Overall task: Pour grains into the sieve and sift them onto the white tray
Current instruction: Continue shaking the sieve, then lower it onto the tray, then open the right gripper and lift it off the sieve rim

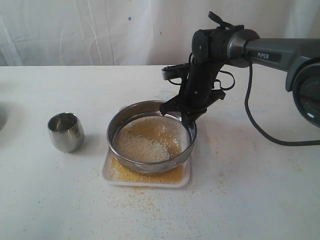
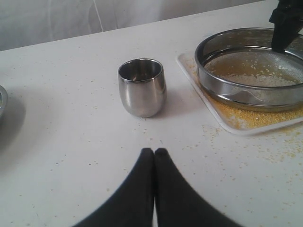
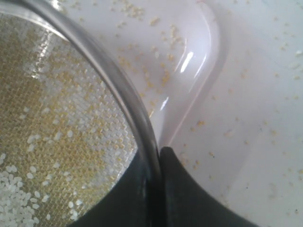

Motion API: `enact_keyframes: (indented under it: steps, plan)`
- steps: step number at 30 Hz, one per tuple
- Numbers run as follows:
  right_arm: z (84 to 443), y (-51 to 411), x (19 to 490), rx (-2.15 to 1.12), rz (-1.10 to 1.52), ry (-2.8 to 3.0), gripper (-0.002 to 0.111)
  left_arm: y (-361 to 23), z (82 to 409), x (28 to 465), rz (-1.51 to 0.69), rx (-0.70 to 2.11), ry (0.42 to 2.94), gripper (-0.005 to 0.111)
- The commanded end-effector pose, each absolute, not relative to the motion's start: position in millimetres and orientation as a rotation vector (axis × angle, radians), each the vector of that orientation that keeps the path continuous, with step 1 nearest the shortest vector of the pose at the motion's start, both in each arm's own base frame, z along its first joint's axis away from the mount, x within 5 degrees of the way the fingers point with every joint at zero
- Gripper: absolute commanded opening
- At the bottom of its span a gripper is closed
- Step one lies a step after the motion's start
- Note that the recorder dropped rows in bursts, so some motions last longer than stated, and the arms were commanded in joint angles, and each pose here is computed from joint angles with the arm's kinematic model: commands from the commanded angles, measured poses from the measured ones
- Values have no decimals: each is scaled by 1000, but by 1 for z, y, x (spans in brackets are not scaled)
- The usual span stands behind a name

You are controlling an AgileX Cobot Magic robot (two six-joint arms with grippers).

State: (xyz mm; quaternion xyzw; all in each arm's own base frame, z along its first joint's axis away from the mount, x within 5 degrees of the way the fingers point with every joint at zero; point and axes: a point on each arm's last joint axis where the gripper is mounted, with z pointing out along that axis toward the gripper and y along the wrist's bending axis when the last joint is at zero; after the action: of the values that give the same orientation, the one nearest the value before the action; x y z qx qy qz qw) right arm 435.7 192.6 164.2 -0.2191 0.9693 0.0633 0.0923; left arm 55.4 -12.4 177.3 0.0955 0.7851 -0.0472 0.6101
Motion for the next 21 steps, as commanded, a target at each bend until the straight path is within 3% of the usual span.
enact_keyframes:
  steps: [1,21]
  plan:
    - [181,196,436,-623,234,2846,0,-13,177,55,-115,219,1808,0]
    - [174,198,439,-643,234,2867,0,-13,177,55,-115,219,1808,0]
